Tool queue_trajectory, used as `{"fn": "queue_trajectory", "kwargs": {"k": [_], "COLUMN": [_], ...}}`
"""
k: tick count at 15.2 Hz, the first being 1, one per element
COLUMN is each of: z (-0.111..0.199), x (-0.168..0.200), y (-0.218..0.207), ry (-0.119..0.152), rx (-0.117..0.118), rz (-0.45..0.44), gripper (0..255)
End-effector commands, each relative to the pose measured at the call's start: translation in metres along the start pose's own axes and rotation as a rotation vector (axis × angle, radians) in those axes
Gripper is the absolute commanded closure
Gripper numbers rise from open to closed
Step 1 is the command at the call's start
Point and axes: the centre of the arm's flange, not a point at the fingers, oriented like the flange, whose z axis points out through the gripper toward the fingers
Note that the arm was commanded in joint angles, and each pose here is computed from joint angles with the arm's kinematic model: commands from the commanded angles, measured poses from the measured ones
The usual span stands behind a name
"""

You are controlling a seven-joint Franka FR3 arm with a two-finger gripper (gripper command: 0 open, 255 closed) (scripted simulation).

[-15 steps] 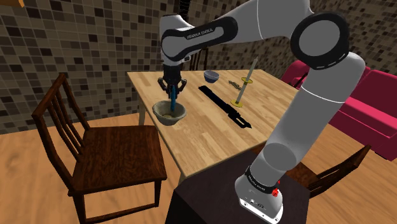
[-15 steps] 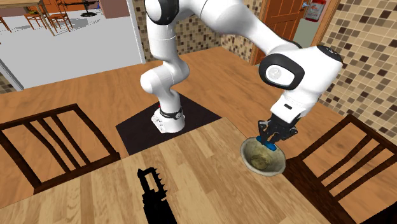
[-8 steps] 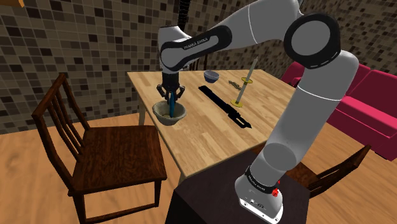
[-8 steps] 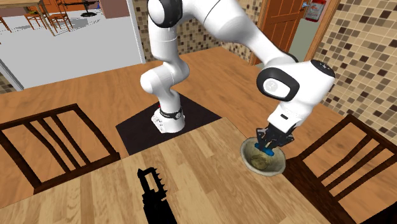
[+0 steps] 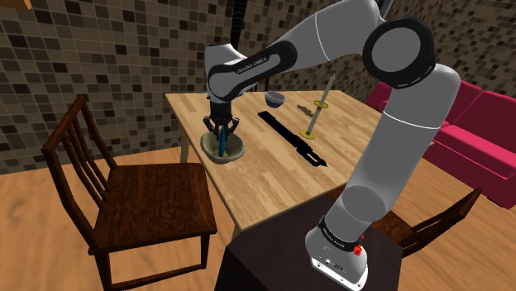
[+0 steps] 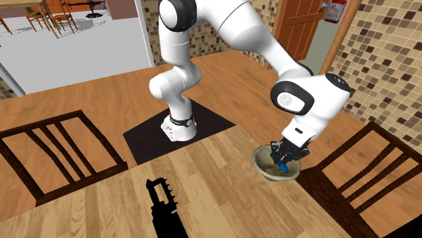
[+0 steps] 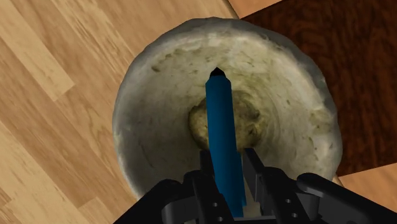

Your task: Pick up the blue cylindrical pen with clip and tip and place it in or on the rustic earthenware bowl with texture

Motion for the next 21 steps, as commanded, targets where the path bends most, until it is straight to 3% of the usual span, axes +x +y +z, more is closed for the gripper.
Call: {"fn": "queue_trajectory", "kwargs": {"k": [1,4,5,10,14,21], "z": [0.001,0.001,0.001,0.001,-0.049,-0.049], "x": [0.0,0.0,0.0,0.0,0.0,0.0], "y": [0.0,0.0,0.0,0.0,0.0,0.0], "ry": [0.0,0.0,0.0,0.0,0.0,0.0], "rx": [0.0,0.0,0.0,0.0,0.0,0.0], "rz": [0.0,0.0,0.0,0.0,0.0,0.0], "gripper": [255,255,0,0,0,0]}}
